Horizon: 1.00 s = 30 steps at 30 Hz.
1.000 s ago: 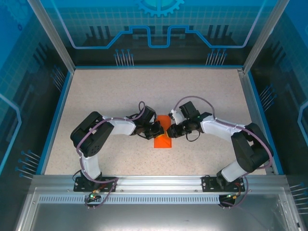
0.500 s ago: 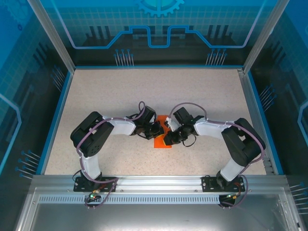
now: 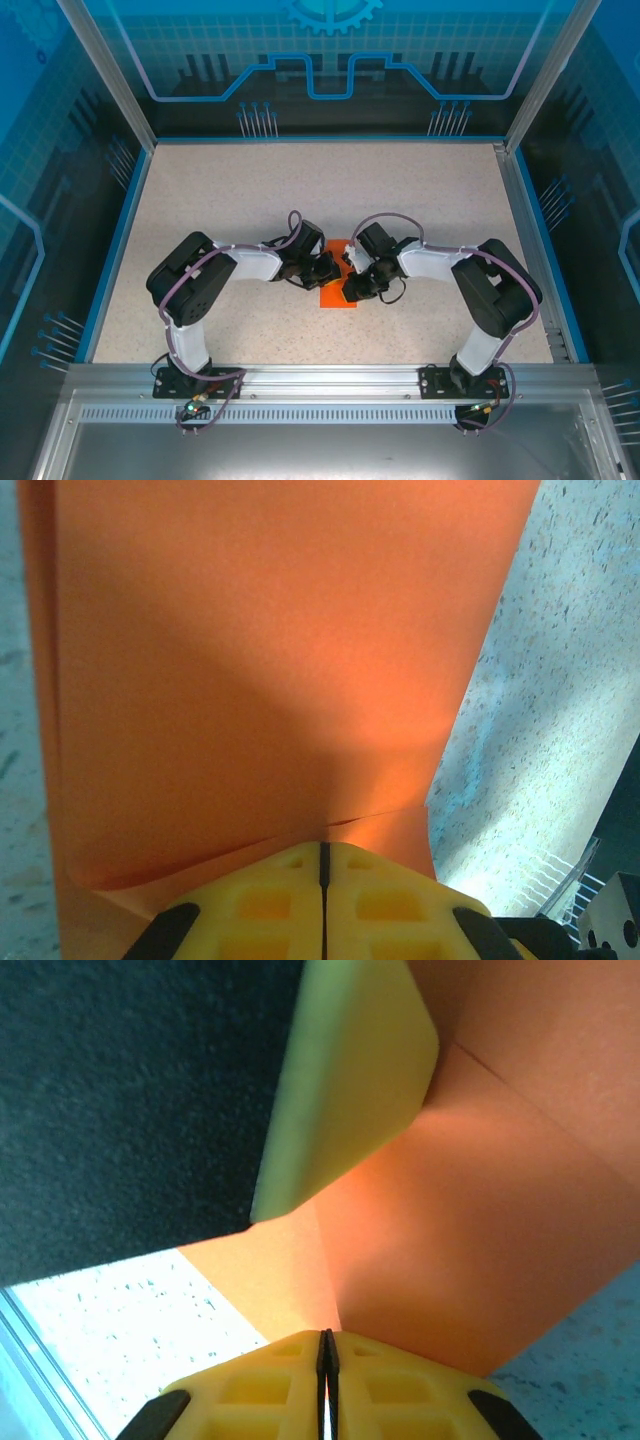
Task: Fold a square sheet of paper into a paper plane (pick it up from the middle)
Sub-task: Fold the triangle a second time at the center of the table.
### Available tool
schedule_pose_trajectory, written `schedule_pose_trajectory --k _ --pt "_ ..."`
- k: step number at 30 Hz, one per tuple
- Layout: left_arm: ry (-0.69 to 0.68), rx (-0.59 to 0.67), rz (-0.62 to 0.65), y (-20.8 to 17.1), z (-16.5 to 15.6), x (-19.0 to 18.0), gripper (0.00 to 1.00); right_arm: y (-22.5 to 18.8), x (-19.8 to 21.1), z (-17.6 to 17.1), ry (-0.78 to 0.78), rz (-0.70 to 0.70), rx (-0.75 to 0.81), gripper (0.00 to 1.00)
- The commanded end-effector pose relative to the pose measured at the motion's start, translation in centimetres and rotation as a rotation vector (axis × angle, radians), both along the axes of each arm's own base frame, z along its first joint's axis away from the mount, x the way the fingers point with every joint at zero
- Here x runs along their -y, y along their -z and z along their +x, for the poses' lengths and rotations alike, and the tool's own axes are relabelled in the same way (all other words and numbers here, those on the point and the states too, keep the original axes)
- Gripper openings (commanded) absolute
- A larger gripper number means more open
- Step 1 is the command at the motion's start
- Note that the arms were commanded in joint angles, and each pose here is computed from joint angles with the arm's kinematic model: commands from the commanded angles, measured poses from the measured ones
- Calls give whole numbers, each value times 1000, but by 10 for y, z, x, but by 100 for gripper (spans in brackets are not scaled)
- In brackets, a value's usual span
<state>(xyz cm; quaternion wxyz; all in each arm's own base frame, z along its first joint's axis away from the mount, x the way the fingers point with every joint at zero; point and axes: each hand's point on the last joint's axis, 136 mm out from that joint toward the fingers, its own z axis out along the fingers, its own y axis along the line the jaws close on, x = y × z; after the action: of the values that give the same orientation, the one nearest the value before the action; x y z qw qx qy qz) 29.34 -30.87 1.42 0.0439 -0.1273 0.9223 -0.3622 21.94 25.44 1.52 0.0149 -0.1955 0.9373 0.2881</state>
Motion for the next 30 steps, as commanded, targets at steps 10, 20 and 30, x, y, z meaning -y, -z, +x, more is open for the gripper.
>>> schedule_pose_trajectory --k 10,20,30 --pt "-2 -56 98 30 -15 -15 6 25 29 -17 45 -117 -91 12" --pt "-4 -56 110 32 -16 -17 6 26 34 -31 109 -48 -185 16" --pt "-10 -60 116 34 -14 -17 5 26 45 -42 133 -81 -212 16"
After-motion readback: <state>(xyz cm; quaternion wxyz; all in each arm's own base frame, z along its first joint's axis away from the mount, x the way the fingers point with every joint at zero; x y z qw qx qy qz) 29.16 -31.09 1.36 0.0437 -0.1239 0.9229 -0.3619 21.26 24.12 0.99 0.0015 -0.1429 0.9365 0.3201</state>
